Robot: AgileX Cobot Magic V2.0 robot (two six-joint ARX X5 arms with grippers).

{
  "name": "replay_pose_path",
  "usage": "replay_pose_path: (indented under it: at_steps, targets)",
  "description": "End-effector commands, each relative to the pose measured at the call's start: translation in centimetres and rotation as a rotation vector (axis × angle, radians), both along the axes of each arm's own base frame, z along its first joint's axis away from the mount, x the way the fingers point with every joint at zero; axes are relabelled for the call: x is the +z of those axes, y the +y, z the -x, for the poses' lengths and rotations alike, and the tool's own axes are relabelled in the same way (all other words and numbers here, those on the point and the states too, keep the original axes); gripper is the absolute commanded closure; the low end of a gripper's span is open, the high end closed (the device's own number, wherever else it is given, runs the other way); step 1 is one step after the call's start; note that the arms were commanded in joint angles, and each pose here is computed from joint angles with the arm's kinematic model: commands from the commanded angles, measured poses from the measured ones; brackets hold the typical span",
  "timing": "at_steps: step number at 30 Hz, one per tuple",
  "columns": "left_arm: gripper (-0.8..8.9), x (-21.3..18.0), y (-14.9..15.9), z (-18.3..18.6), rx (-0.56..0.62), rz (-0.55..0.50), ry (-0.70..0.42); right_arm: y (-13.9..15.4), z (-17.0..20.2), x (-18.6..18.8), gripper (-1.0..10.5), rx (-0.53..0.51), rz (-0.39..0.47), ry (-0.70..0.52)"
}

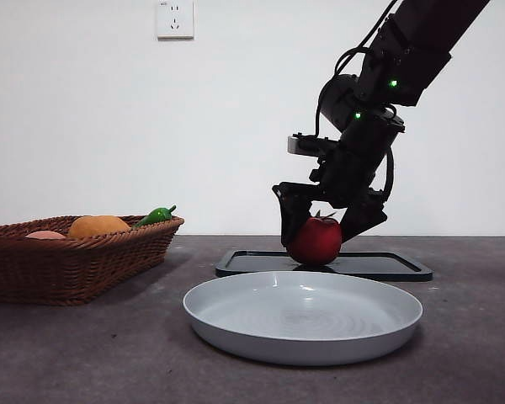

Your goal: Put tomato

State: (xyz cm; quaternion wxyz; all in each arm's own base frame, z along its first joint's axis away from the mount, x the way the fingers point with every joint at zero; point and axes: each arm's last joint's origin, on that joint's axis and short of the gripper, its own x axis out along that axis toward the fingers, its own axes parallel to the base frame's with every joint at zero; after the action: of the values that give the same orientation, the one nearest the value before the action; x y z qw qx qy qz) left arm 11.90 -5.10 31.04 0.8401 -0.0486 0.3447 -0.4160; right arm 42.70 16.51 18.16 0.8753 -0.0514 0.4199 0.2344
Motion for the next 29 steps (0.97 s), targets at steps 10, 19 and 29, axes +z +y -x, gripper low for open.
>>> replay_pose_path:
  at_steps: [10,19,29]
  targets:
    - [2.55,0.5,-0.1,0.0,-0.017,0.005,-0.023,-0.2,0.6,3.8,3.9,-0.003,-0.016,-0.039]
    - [2.55,0.5,-0.1,0.0,-0.017,0.005,-0.024,-2.4,4.1,11.0,3.9,-0.007,-0.025,-0.096]
    - [2.55,0.5,-0.1,-0.1,-0.017,0.006,-0.028,-5.5,12.6,20.5,4.3,0.030,-0.056,-0.205]
